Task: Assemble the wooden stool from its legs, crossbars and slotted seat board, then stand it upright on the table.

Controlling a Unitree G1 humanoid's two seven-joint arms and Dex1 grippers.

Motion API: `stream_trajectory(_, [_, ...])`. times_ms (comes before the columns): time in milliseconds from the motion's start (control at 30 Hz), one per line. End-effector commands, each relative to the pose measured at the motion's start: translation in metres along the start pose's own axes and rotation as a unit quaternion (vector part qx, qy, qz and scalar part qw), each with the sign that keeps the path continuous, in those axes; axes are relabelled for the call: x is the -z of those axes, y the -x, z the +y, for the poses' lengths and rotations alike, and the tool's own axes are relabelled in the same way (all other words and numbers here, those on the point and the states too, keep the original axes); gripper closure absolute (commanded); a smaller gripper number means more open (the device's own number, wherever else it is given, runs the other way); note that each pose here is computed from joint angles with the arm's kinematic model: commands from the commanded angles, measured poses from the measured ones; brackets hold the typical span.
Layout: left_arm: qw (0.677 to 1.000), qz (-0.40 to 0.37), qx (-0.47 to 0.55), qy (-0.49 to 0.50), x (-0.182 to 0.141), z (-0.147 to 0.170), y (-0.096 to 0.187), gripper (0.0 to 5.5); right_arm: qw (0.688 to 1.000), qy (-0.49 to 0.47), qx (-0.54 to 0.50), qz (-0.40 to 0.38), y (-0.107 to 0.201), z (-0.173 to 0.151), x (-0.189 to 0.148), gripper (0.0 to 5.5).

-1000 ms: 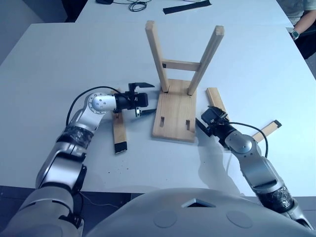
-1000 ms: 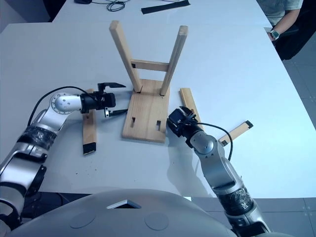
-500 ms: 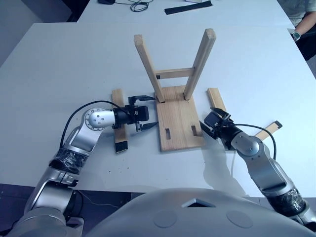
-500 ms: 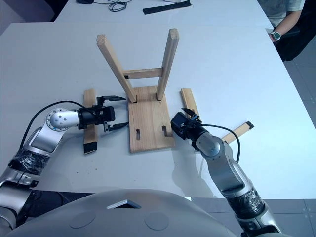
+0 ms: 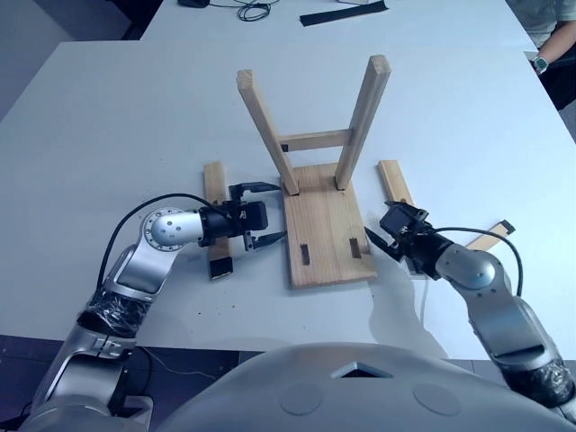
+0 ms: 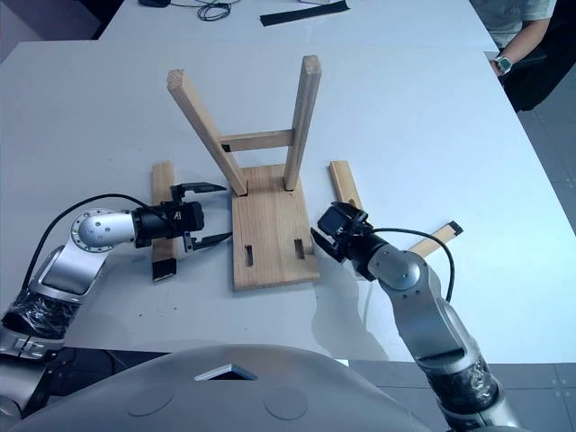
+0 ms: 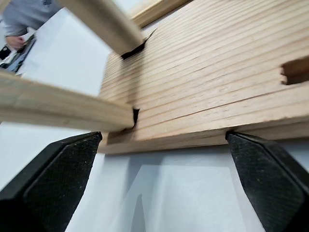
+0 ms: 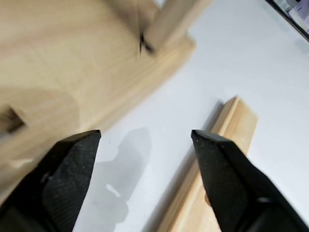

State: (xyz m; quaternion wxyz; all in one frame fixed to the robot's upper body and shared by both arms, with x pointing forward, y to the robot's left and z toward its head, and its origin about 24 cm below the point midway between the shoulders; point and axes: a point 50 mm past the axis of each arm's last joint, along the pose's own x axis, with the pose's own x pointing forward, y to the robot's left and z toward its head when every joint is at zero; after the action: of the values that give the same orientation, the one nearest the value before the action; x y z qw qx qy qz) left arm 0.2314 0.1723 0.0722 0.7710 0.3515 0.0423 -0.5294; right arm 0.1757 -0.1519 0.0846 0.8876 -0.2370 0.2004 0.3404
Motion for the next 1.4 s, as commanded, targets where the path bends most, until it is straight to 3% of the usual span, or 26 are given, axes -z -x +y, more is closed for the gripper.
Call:
stream_trajectory(33, [0.999,-0.002,-0.035,0.01,0.0,0.006,0.004,0.72,0.999,-0.022,-0.026,-0.029,0.013,-0.01,-0.015,2.05])
stream_trajectory(133, [0.999,-0.003,-0.043,0.013,-0.001,0.003,0.004,0.72,1.0,-0.018,0.013,-0.01,0.025,-0.033,-0.012,2.05])
stream_trajectory(233, [0.998,-0.003,-0.062,0.025,-0.004,-0.004,0.009,0.72,0.991,-0.037,0.114,0.06,0.048,-0.077,0.01,2.05])
stream_trajectory(333, [0.994,0.004,-0.096,0.046,-0.008,-0.015,0.02,0.72,0.962,-0.104,0.21,0.141,0.077,-0.109,0.037,1.79])
stream_trajectory(433, [0.988,0.02,-0.136,0.072,-0.011,-0.026,0.031,0.72,0.935,-0.205,0.236,0.169,0.095,-0.115,0.044,1.4])
stream_trajectory(500, [0.983,0.029,-0.158,0.087,-0.013,-0.033,0.035,0.72,0.914,-0.266,0.247,0.181,0.098,-0.114,0.042,1.05])
stream_trajectory(667, [0.976,0.03,-0.186,0.106,-0.023,-0.044,0.032,0.72,0.896,-0.351,0.237,0.136,0.083,-0.099,0.037,1.05])
stream_trajectory(1133, [0.977,0.03,-0.184,0.107,-0.03,-0.052,0.025,0.72,0.852,-0.367,0.324,0.186,0.09,-0.067,0.058,1.05])
stream_trajectory(1400, [0.981,0.028,-0.164,0.096,-0.03,-0.05,0.025,0.72,0.808,-0.427,0.337,0.224,0.085,-0.035,0.079,1.05])
